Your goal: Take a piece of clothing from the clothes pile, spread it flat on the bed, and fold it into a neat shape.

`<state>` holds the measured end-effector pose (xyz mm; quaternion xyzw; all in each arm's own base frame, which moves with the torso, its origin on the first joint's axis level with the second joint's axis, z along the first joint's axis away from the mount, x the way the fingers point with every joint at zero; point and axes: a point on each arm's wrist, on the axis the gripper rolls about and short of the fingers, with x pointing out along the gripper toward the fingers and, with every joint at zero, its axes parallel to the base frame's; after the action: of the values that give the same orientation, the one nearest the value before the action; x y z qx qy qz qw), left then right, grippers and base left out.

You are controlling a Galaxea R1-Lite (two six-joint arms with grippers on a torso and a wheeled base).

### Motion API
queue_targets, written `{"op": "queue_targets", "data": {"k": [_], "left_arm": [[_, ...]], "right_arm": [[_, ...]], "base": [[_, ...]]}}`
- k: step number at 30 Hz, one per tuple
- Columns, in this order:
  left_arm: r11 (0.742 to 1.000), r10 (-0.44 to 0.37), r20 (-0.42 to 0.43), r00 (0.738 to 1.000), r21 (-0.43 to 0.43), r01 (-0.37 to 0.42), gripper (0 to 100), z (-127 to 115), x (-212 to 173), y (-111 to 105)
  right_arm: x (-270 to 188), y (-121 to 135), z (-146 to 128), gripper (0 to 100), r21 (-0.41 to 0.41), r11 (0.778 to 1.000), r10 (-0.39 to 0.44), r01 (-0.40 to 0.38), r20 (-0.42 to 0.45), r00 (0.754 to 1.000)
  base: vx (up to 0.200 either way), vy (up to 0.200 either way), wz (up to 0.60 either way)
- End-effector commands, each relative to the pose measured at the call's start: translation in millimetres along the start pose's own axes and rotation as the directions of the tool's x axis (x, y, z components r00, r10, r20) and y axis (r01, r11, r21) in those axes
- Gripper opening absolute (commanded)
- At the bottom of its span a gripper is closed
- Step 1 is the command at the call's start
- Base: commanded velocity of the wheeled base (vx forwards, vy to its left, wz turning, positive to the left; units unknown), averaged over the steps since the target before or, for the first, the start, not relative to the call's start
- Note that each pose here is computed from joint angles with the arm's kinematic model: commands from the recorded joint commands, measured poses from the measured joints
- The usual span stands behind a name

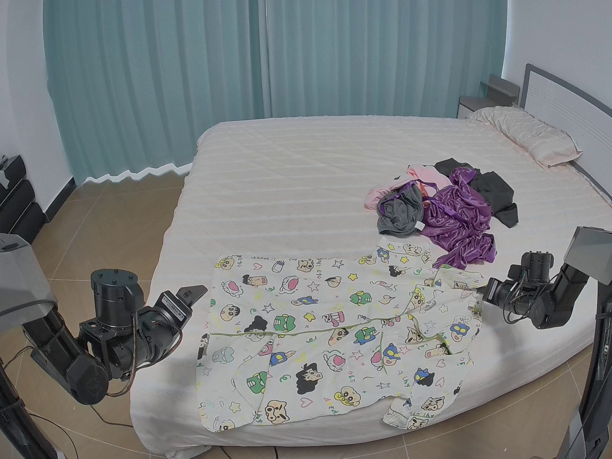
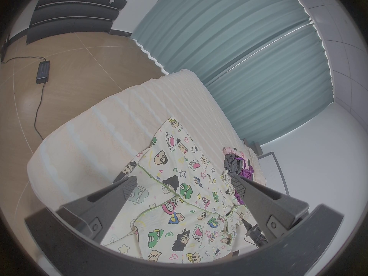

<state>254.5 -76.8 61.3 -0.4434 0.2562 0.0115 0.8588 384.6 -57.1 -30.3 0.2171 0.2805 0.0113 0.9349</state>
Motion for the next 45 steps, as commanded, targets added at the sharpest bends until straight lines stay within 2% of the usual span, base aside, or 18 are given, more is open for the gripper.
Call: {"op": "queue_targets", "data": {"k": [1, 2, 3, 5, 10, 14, 16, 19, 20, 24, 26, 29, 34, 35, 36, 45], "left_arm": [[1.000, 0.009, -0.008, 1.000, 0.000, -0.009, 100, -1.5, 2.1, 2.2], [1.000, 0.013, -0.011, 1.000, 0.000, -0.013, 100, -2.0, 3.3, 3.0], [1.000, 0.020, -0.017, 1.000, 0.001, -0.020, 100, -3.1, 4.9, 4.6], [1.000, 0.031, -0.032, 0.999, 0.005, -0.031, 100, -5.9, 6.8, 7.3], [1.000, 0.012, -0.139, 0.990, 0.009, -0.011, 100, -14.3, 4.5, 12.0], [0.999, 0.042, -0.270, 0.962, 0.027, -0.036, 100, -35.2, 5.0, 22.4], [0.998, 0.064, -0.298, 0.952, 0.044, -0.053, 100, -43.7, 7.0, 26.0], [0.995, 0.093, -0.344, 0.934, 0.076, -0.071, 100, -58.5, 8.6, 29.4], [0.993, 0.104, -0.366, 0.925, 0.095, -0.074, 100, -66.4, 7.9, 30.7], [0.990, 0.115, -0.391, 0.913, 0.117, -0.074, 100, -75.0, 7.5, 30.8], [0.989, 0.121, -0.391, 0.913, 0.122, -0.078, 100, -76.8, 8.9, 31.4], [0.977, 0.166, -0.360, 0.918, 0.184, -0.105, 100, -92.7, 13.7, 32.3], [0.959, 0.199, -0.310, 0.930, 0.255, -0.121, 100, -104.6, 24.8, 31.4], [0.959, 0.199, -0.310, 0.930, 0.255, -0.121, 100, -104.6, 24.8, 31.4], [0.960, 0.188, -0.307, 0.933, 0.257, -0.109, 100, -105.6, 29.2, 28.1], [0.958, 0.183, -0.312, 0.932, 0.268, -0.099, 100, -110.7, 38.7, 21.0]], "right_arm": [[5.0, -4.5, 2.1, 0, 0.034, 0.999, -0.013, 0.013, -0.008, 1.000], [5.1, -4.9, 3.2, 0, 0.048, 0.999, -0.017, 0.017, -0.011, 1.000], [5.7, -4.5, 4.8, 100, 0.069, 0.997, -0.017, 0.018, -0.012, 1.000], [3.6, -2.7, 8.4, 100, 0.104, 0.994, -0.015, 0.016, -0.006, 1.000], [-10.3, 6.2, 26.3, 100, 0.174, 0.985, -0.005, -0.003, 0.047, 0.999], [-28.9, 10.2, 37.0, 100, 0.251, 0.966, -0.085, 0.055, 0.108, 0.991], [-37.5, 14.3, 38.7, 100, 0.265, 0.962, -0.102, 0.067, 0.123, 0.987], [-55.5, 27.3, 39.7, 100, 0.292, 0.955, -0.101, 0.058, 0.136, 0.986], [-71.2, 39.7, 37.8, 100, 0.324, 0.945, -0.083, 0.035, 0.136, 0.987], [-96.4, 62.5, 26.6, 100, 0.390, 0.921, -0.043, -0.005, 0.115, 0.992], [-99.9, 67.9, 20.7, 100, 0.403, 0.915, -0.035, -0.008, 0.100, 0.994], [-106.3, 89.1, -5.3, 100, 0.442, 0.897, -0.018, -0.008, 0.054, 0.998], [-106.8, 102.2, -24.1, 100, 0.433, 0.900, 0.033, -0.054, 0.055, 0.998], [-106.8, 102.2, -24.1, 100, 0.433, 0.900, 0.033, -0.054, 0.055, 0.998], [-110.5, 105.3, -27.2, 100, 0.421, 0.903, 0.059, -0.088, 0.081, 0.995], [-112.9, 107.3, -30.3, 100, 0.416, 0.904, 0.071, -0.099, 0.083, 0.994]], "base": [[0.000, 0.000, 0.00], [0.000, 0.000, 0.00], [0.000, 0.000, 0.00], [0.000, 0.000, 0.00], [0.000, 0.000, 0.00], [0.000, 0.000, 0.00], [0.000, 0.000, 0.00], [0.000, 0.000, 0.00], [0.000, 0.000, 0.00], [0.000, 0.000, 0.00], [0.000, 0.000, 0.00], [0.000, 0.000, 0.00], [0.000, 0.000, 0.00], [0.000, 0.000, 0.00], [0.000, 0.000, 0.00], [0.000, 0.000, 0.00]]}}
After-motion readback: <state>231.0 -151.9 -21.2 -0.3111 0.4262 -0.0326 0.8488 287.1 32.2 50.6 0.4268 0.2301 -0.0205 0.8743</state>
